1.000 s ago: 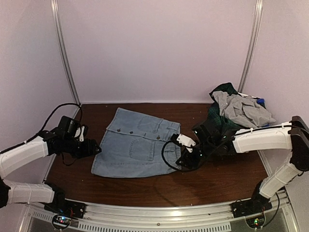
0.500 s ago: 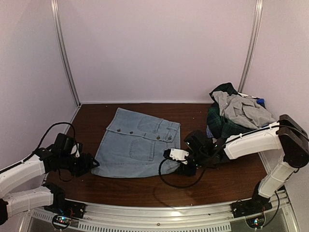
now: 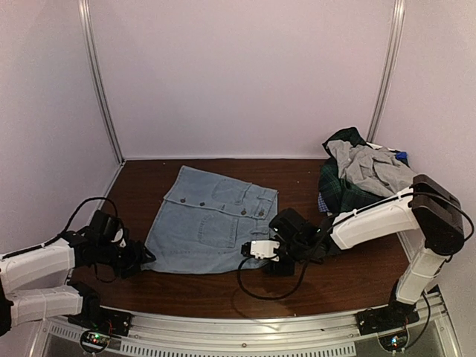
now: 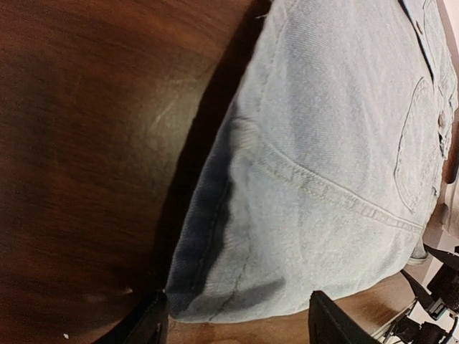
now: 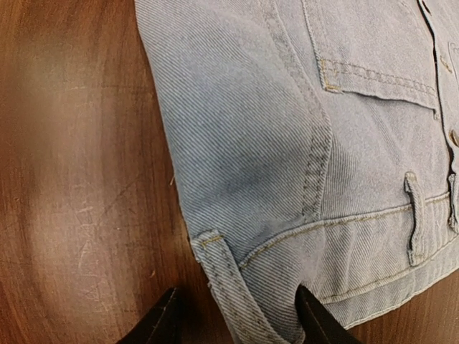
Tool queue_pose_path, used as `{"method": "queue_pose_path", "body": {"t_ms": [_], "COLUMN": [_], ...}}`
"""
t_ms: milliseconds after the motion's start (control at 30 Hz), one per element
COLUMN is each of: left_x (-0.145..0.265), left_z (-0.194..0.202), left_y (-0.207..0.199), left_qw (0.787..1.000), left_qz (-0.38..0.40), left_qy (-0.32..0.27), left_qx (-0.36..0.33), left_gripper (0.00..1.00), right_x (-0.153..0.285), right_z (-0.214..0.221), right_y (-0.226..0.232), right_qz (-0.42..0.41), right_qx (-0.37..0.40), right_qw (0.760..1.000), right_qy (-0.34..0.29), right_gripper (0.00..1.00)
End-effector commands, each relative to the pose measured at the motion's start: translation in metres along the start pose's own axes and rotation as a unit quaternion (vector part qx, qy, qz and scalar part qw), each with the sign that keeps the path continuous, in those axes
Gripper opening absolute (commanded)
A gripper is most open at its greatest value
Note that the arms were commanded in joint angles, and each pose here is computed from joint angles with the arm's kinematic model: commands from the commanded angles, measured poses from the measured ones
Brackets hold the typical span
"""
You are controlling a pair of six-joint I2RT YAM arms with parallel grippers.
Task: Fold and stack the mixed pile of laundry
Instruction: Pick up the flattened skirt from the center of the board.
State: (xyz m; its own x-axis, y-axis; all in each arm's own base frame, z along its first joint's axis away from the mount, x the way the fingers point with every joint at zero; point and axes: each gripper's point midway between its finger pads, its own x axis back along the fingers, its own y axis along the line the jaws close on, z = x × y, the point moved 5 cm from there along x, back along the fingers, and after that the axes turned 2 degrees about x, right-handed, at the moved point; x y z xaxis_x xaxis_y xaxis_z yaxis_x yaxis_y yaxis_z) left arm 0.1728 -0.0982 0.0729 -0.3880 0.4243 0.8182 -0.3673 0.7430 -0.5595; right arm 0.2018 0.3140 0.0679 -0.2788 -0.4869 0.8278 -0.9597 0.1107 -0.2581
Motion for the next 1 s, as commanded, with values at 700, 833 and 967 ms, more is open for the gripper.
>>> {"method": "queue_pose_path", "body": {"t_ms": [700,833,967], "left_x": [-0.002,0.002,0.006], "left_z": [-0.005,-0.005,-0.006], "left_y": [0.016,0.016,0.015], "left_qw": [0.996,0.995,0.995], "left_qz": [-0.023,-0.022,-0.018], "left_qy": [-0.042,-0.048,-0.058], "left_qx": [0.078,0.081,0.084], "left_gripper": [0.36,0.28,0.19], "right_x": [0.004,0.011,0.013], "right_z": [0.016,0.003,-0.01], "right_y": [0.022,0.028,0.04], "right_qz": [0.034,0.054,0.058], "right_qx": [0.038,0.053,0.083], "right_qw": [0.995,0.995,0.993], "right_qy": [0.081,0.067,0.056], "right_gripper": [0.5,0.52,0.52]}}
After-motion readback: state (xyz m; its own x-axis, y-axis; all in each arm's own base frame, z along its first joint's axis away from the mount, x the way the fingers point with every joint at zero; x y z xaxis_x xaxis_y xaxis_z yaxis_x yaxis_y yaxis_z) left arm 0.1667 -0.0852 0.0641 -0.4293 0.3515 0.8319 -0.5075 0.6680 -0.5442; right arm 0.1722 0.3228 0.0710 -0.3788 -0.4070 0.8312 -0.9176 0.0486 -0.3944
